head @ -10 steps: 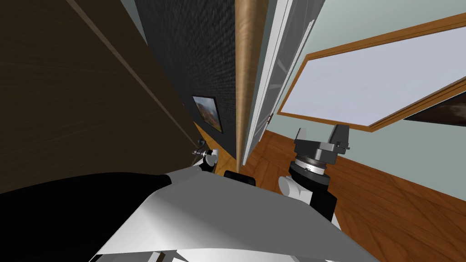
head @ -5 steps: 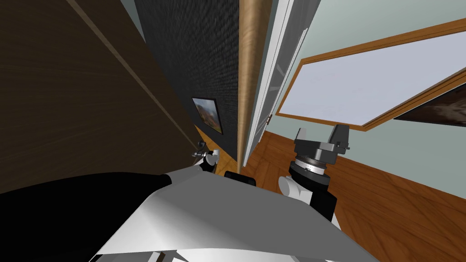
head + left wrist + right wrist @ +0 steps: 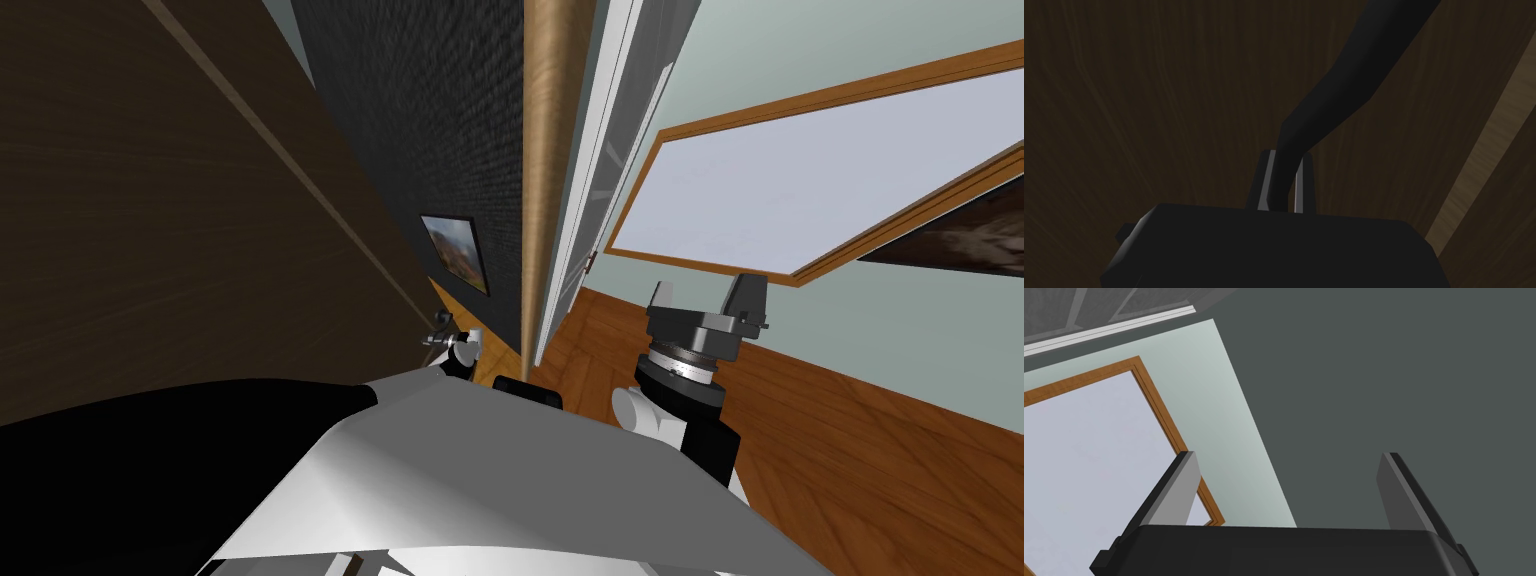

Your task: Push the door open

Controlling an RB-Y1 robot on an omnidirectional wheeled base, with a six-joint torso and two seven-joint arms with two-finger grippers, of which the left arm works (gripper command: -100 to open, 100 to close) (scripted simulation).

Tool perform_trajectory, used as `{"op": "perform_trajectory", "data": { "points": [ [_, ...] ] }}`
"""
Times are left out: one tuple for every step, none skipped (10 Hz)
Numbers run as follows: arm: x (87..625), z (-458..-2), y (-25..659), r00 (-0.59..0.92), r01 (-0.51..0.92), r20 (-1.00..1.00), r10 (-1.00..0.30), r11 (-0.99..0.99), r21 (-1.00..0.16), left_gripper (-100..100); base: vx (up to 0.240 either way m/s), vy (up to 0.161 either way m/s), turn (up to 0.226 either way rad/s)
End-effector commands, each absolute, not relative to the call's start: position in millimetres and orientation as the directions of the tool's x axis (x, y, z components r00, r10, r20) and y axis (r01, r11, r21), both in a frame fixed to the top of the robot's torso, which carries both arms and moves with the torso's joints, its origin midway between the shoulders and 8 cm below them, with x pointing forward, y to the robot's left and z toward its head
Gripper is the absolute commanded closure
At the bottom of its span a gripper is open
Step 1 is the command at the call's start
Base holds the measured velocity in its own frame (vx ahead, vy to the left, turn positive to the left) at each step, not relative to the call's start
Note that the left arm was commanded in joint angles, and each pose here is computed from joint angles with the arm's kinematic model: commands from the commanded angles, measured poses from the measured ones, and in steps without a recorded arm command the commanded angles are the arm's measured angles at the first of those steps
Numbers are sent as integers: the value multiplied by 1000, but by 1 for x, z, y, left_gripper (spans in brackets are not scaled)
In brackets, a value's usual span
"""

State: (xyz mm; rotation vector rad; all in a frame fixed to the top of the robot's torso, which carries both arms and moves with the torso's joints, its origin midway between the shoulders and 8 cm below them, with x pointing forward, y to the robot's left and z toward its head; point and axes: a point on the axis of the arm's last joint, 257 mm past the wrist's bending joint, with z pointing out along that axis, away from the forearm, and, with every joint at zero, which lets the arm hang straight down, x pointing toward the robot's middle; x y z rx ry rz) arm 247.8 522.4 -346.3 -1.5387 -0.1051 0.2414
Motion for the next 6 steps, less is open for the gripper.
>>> {"op": "perform_trajectory", "data": {
  "points": [
    [257,-347,520,977,-84,-81,199,7,-996,100,0,-9,25],
    [257,-347,520,977,-84,-81,199,7,-996,100,0,-4,10],
    [257,-347,520,977,-84,-81,199,7,-996,100,0,9,-24],
    [257,-347,520,977,-84,-81,199,7,-996,100,0,-6,18],
    [257,-347,520,977,-84,-81,199,7,-996,100,0,-14,42],
    [257,-347,520,977,-84,-81,199,7,-996,100,0,-10,28]
  ]
}}
